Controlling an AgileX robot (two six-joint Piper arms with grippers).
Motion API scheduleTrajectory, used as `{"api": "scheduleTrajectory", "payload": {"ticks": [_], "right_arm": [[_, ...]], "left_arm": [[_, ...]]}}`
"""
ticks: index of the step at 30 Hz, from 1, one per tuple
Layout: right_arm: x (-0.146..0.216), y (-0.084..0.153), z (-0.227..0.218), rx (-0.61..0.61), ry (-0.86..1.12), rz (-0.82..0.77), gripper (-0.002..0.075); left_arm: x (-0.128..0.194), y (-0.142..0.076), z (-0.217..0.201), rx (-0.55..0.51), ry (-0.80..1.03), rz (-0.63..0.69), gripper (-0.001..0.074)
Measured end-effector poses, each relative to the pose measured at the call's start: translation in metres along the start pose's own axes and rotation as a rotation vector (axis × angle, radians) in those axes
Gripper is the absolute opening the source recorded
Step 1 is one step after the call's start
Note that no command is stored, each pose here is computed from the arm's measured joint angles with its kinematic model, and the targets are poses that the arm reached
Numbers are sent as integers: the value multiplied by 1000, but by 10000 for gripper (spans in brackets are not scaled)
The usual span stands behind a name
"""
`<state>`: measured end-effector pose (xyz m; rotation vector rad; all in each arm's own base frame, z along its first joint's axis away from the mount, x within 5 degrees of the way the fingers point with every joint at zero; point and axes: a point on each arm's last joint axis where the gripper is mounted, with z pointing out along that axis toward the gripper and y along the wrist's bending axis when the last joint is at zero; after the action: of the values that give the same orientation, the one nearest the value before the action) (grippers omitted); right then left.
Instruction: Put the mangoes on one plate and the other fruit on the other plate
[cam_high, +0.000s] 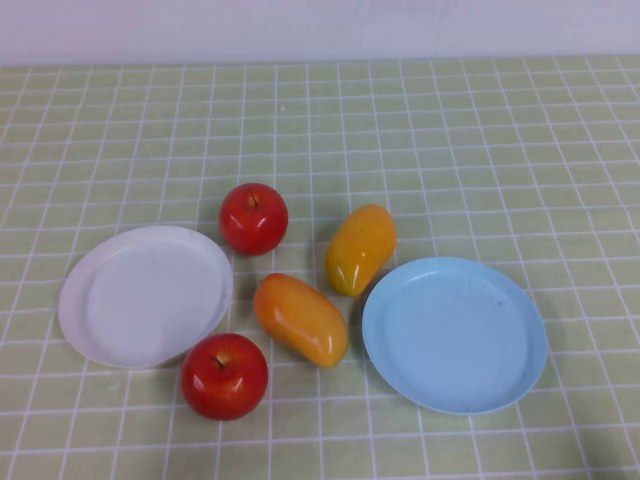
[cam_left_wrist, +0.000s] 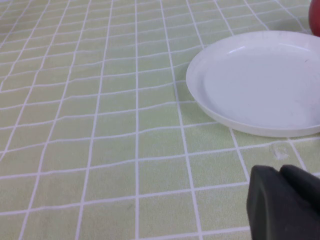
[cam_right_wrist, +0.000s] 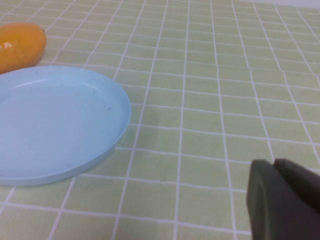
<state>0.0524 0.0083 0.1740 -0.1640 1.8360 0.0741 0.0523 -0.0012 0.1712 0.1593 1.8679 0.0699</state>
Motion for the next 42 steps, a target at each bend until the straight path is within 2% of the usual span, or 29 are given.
{"api": "scheduleTrajectory", "payload": {"ticks": [27, 38, 42], "right_arm": [[0, 0, 0, 0, 0, 0, -16], [0, 0, 0, 0, 0, 0, -16], [0, 0, 0, 0, 0, 0, -15]], "left_arm": [[-1, 0, 0, 0, -6, -17, 3], [-5, -7, 0, 85, -49, -271, 3], [-12, -10, -1, 139, -104, -503, 3]]}}
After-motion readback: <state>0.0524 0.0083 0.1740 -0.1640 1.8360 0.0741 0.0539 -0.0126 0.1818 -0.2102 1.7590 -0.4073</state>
